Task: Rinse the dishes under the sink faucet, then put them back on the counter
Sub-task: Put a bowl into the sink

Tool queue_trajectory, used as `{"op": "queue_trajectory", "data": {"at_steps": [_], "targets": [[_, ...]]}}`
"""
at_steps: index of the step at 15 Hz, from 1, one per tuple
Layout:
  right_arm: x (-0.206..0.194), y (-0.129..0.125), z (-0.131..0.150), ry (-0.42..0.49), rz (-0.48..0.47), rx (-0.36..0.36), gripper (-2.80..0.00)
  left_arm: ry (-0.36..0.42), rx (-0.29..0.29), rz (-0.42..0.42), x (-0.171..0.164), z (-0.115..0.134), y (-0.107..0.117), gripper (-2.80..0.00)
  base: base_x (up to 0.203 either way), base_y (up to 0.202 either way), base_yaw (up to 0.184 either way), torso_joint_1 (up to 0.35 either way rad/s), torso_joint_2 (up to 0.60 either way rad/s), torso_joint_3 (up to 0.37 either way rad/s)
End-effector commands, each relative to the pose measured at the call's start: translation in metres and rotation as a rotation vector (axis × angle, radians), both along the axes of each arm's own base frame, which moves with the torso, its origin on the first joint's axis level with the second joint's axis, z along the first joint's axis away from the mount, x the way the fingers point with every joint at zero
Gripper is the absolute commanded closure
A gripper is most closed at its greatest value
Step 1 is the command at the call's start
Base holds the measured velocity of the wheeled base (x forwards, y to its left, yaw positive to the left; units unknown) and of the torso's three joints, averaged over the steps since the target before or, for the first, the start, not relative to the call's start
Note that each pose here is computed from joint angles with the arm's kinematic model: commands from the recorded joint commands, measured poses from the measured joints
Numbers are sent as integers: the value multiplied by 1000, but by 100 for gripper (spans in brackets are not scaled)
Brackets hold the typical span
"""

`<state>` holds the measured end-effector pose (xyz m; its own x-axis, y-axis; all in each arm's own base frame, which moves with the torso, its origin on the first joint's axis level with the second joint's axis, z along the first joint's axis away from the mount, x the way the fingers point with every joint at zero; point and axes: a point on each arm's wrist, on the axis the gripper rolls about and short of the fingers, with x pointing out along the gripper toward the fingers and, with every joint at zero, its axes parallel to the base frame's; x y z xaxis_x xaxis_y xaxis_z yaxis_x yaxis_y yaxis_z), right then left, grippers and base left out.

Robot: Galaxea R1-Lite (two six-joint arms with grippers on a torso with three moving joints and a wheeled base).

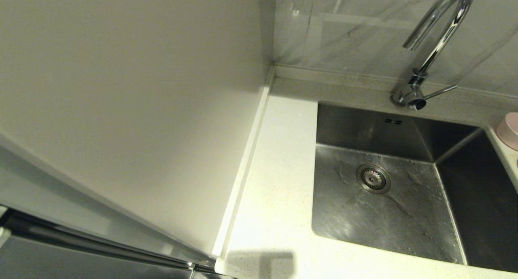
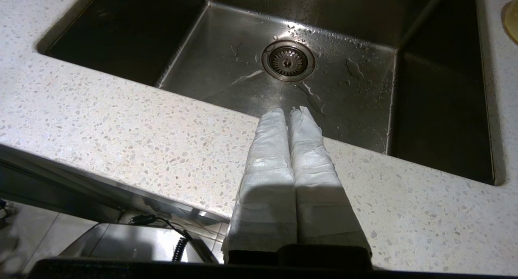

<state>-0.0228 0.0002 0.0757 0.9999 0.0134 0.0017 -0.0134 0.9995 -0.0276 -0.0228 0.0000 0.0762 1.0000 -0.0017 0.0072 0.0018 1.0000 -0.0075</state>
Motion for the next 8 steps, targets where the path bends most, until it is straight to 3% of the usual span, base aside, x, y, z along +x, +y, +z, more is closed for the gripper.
{"op": "queue_trajectory", "data": {"at_steps": [1,5,8], "targets": [[0,0,0,-1,0,0,0,3,0,0,0,-1,0,0,0,0,0,0,0,0],[0,0,1,-6,-16,-24,0,3,0,0,0,-1,0,0,0,0,0,0,0,0],[-2,-1,9,-44,-30,-3,0,3,0,0,0,-1,0,0,0,0,0,0,0,0]]}}
